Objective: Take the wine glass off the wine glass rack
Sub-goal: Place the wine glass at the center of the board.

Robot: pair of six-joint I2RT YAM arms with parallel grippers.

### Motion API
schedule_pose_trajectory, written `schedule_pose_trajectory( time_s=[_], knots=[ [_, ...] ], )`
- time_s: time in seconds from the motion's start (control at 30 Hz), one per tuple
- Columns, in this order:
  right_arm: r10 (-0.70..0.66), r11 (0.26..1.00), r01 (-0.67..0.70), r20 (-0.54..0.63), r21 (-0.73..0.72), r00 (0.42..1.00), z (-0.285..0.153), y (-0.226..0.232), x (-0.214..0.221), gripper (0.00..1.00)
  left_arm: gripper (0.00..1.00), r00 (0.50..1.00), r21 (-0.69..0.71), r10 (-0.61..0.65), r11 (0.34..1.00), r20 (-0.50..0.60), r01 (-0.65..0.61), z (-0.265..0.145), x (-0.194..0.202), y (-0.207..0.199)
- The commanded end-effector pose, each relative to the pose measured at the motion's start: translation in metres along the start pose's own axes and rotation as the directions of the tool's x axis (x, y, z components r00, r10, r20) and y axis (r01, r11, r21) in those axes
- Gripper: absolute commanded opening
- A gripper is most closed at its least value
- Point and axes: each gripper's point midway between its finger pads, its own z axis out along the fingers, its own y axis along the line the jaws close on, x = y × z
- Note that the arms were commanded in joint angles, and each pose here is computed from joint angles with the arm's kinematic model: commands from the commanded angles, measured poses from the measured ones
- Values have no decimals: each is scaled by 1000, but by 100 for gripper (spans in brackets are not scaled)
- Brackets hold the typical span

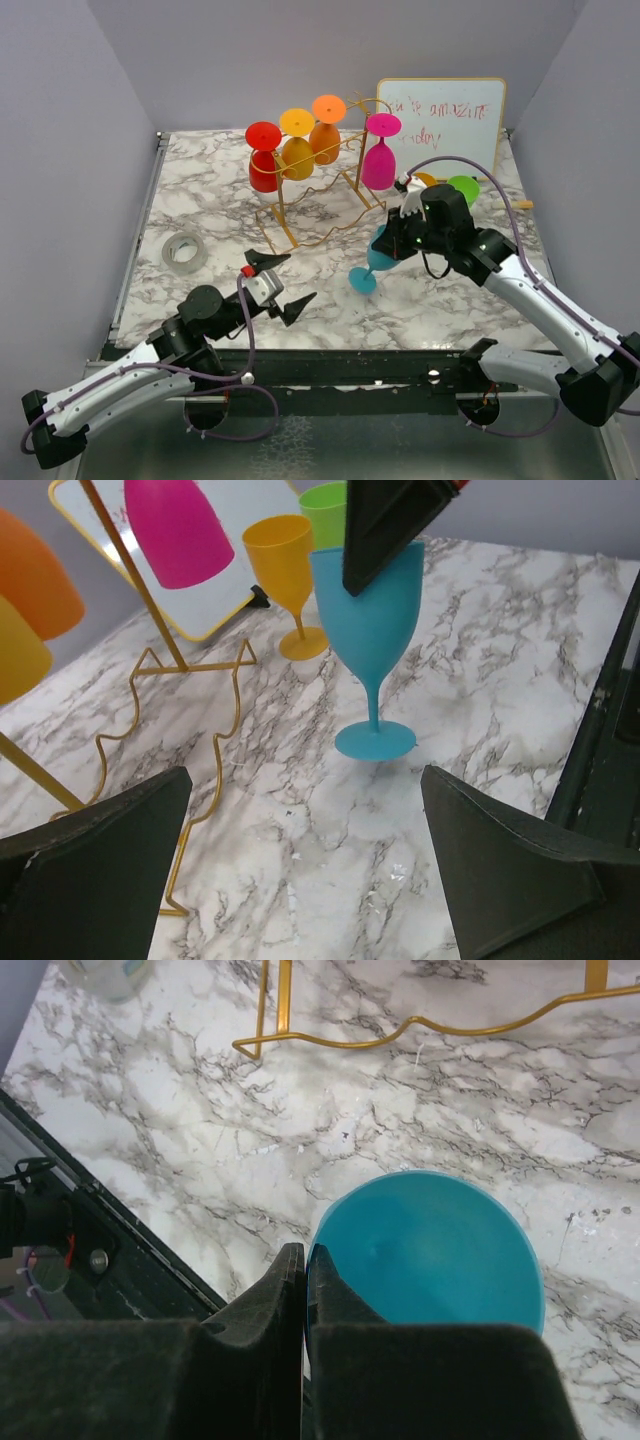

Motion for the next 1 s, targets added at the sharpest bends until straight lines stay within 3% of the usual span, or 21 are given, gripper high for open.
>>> schedule_pose_trajectory(
  time_s=[0.0, 0.13, 0.4, 0.63, 0.97],
  knots=[
    [-17, 1000, 17, 54, 16, 998, -17, 2, -7, 1, 99, 976, -162, -213, 965, -35, 205, 3, -7, 22],
    [-19, 998, 15, 56, 60, 998, -28, -7, 2, 0, 99, 955, -208, -270, 948, -126, 241, 11, 0, 25],
    [-75, 992, 56, 168, 111, 983, -54, -16, -1, 1, 99, 926, -273, -337, 919, -170, 284, 7, 1, 31],
    [-46, 961, 12, 117, 278, 992, -48, -48, 6, 1, 99, 961, -218, -266, 945, -79, 244, -3, -11, 30],
    [-85, 856, -18, 174, 517, 981, -49, -92, -15, 0, 99, 972, -258, -181, 956, -151, 138, -3, 5, 39]
  ],
)
